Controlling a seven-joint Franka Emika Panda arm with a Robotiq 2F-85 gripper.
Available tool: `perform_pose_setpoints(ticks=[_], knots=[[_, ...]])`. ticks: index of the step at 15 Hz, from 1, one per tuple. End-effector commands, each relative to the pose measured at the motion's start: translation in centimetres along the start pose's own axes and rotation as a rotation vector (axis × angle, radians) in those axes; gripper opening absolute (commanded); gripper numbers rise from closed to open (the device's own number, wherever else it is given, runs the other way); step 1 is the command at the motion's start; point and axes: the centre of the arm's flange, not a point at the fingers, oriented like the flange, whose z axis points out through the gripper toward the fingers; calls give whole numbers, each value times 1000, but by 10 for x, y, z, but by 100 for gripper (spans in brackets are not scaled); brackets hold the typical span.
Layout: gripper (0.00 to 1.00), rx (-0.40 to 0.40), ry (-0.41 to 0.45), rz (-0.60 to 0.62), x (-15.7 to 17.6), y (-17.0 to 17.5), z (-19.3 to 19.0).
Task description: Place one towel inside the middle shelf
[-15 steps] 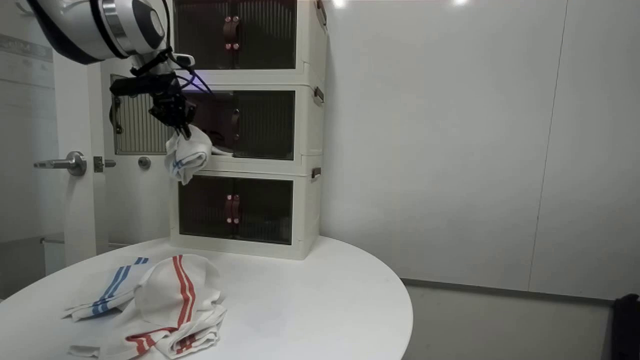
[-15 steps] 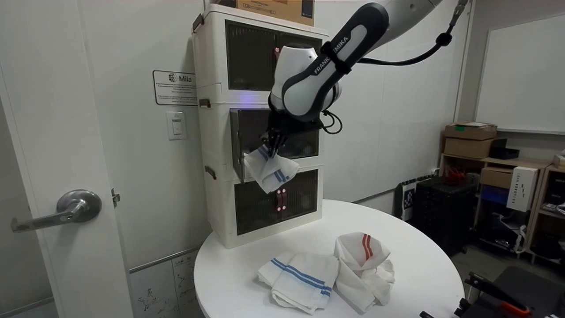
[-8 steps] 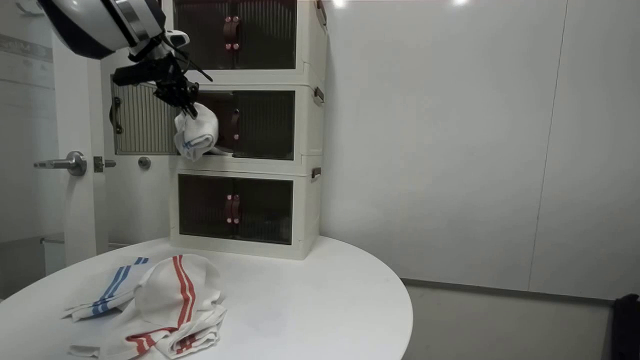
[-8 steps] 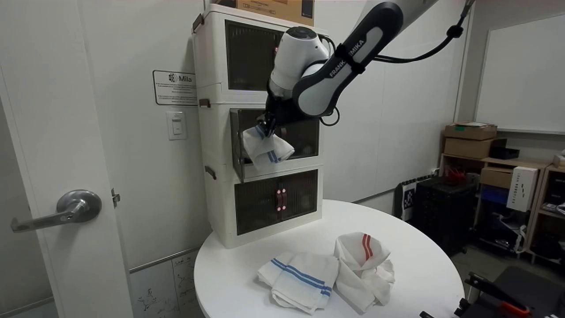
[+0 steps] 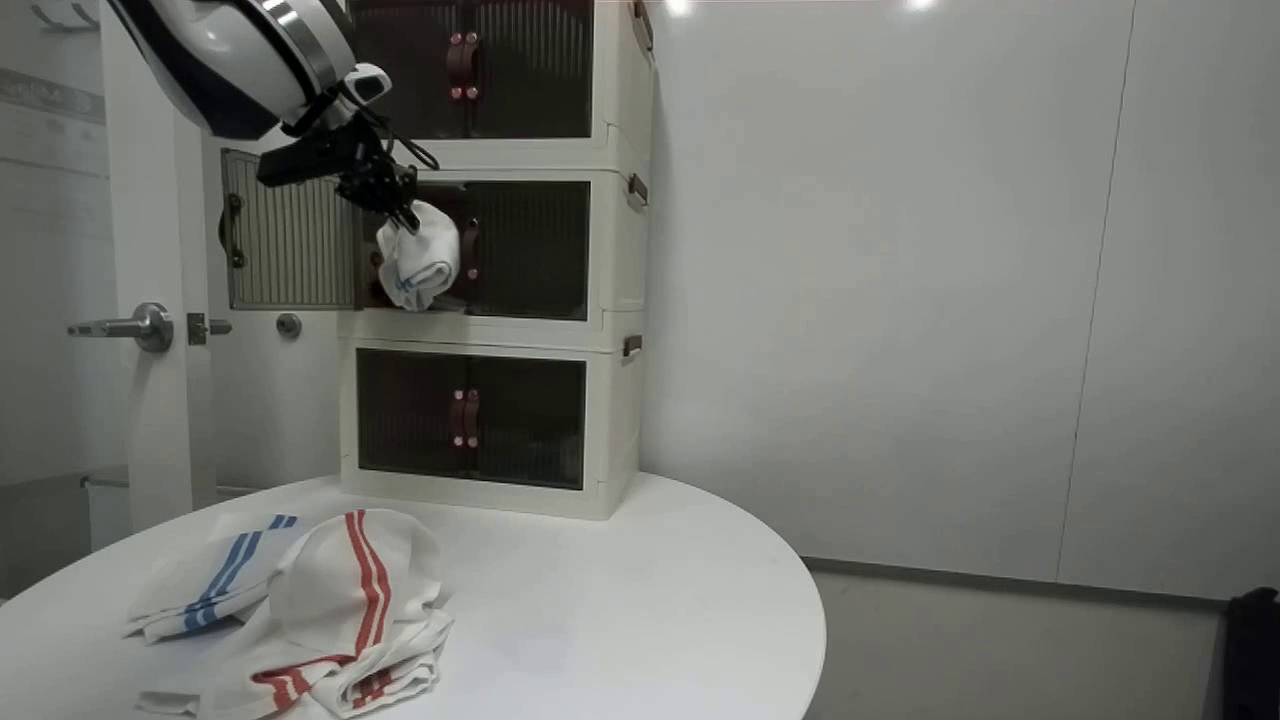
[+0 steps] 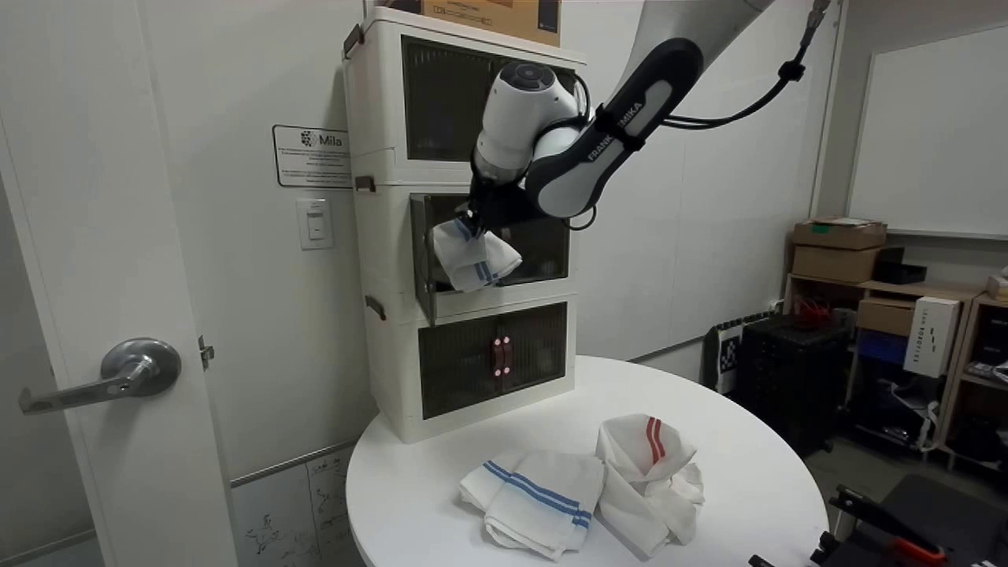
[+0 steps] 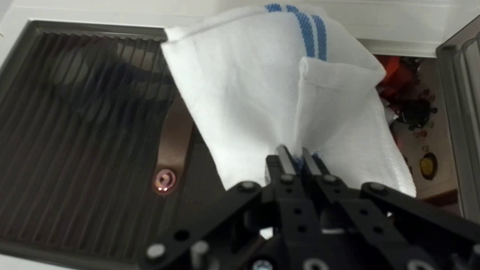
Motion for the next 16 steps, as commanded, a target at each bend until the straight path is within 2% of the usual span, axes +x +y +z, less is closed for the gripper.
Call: perform_pose_setpoints(ticks=[1, 9, 10, 12, 13, 16], knots=[[2, -3, 55, 7, 16, -15, 35], [2, -34, 129, 55, 38, -29, 76], [32, -27, 123, 62, 38, -29, 78], [38, -19, 109, 50, 27, -30, 81], [47, -14, 91, 36, 18, -31, 81], [68, 64, 28, -25, -44, -39, 69]])
